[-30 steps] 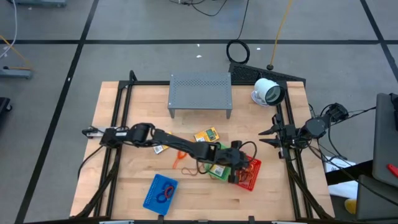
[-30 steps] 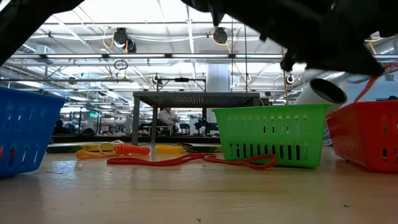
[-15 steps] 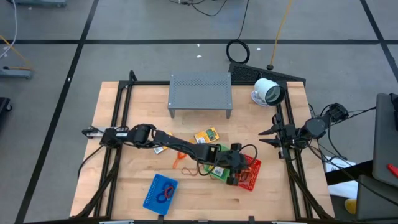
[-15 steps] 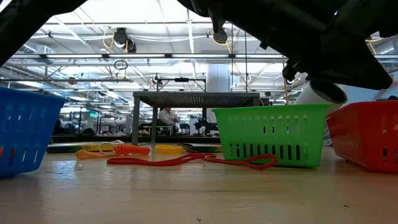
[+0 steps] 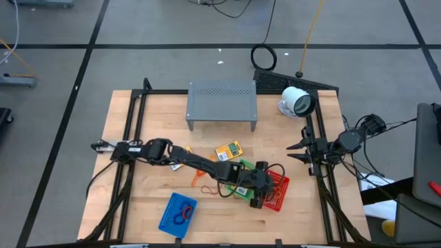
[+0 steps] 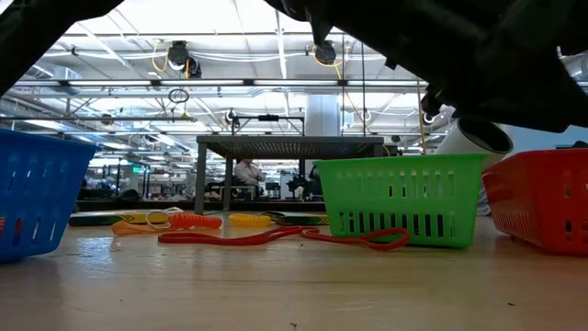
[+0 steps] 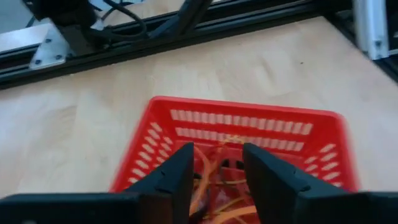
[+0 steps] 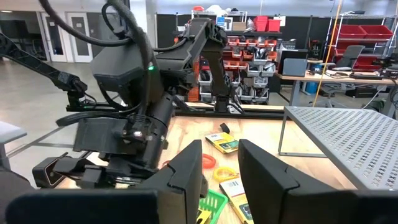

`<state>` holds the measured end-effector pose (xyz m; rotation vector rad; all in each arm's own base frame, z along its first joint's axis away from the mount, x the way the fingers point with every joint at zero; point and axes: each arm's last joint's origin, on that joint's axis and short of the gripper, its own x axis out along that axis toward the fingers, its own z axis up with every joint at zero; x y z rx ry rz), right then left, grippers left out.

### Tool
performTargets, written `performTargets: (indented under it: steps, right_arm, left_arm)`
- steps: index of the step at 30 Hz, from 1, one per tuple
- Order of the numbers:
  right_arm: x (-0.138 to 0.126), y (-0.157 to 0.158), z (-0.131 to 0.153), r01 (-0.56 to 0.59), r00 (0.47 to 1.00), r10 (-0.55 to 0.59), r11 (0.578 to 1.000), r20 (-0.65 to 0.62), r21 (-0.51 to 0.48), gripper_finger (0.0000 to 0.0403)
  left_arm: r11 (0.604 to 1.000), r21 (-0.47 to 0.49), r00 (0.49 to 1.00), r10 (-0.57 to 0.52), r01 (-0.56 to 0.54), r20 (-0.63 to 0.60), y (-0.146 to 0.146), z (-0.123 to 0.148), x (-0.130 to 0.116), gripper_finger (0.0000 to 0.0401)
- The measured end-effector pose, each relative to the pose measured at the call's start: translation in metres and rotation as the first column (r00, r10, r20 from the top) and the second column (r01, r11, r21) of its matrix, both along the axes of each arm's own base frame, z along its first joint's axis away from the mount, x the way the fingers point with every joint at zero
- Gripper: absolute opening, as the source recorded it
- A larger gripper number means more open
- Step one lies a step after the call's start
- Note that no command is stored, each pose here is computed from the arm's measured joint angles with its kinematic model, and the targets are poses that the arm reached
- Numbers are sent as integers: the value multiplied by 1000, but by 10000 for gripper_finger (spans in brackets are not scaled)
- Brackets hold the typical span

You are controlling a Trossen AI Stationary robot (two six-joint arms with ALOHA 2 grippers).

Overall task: Pick & Place Office Desk Supplies
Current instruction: Put the red rubber band into the red bin

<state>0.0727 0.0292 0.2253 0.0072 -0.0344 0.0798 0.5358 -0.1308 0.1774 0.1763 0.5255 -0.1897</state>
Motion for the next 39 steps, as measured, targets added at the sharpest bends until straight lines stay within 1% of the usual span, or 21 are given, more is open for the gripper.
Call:
performTargets:
  steps: [2, 5, 8, 12, 16, 20, 23, 26, 28, 31, 35, 37, 39]
  right_arm:
    - [0, 0, 0, 0, 1000, 0, 1000, 0, 0, 94]
    - [0, 0, 0, 0, 1000, 0, 1000, 0, 0, 96]
    - [0, 0, 0, 0, 1000, 0, 1000, 0, 0, 95]
    - [0, 0, 0, 0, 1000, 0, 1000, 0, 0, 94]
    - [0, 0, 0, 0, 1000, 0, 1000, 0, 0, 96]
    - [0, 0, 0, 0, 1000, 0, 1000, 0, 0, 94]
    - [0, 0, 0, 0, 1000, 0, 1000, 0, 0, 95]
    - [0, 0, 0, 0, 1000, 0, 1000, 0, 0, 96]
    - [0, 0, 0, 0, 1000, 0, 1000, 0, 0, 95]
    - [0, 0, 0, 0, 1000, 0, 1000, 0, 0, 94]
    - [0, 0, 0, 0, 1000, 0, 1000, 0, 0, 96]
    - [0, 0, 0, 0, 1000, 0, 1000, 0, 0, 96]
    - [0, 0, 0, 0, 1000, 0, 1000, 0, 0, 94]
  left_arm:
    - [1000, -13, 1000, -8, 8, -14, -3, 1, -2, 162]
    - [998, -32, 993, -52, 49, -109, -2, 8, -11, 176]
    - [998, -34, 974, -57, 50, -221, -1, 18, -24, 181]
    - [998, -6, 933, -55, 57, -355, -3, 35, -46, 182]
    - [996, 46, 889, -47, 77, -455, -5, 51, -67, 182]
    - [997, 63, 830, -10, 54, -558, -7, 63, -88, 182]
    - [997, 67, 791, 12, 37, -611, -7, 75, -107, 182]
    - [998, 63, 772, 40, 0, -634, -8, 79, -129, 182]
    - [998, 60, 774, 61, -30, -631, -9, 76, -144, 182]
    - [998, 29, 790, 64, -58, -610, -13, 67, -166, 182]
    - [995, -41, 816, 47, -86, -576, -22, 55, -188, 182]
    - [995, -59, 825, 37, -85, -563, -28, 49, -198, 182]
    - [996, -55, 829, 23, -65, -559, -33, 41, -205, 182]
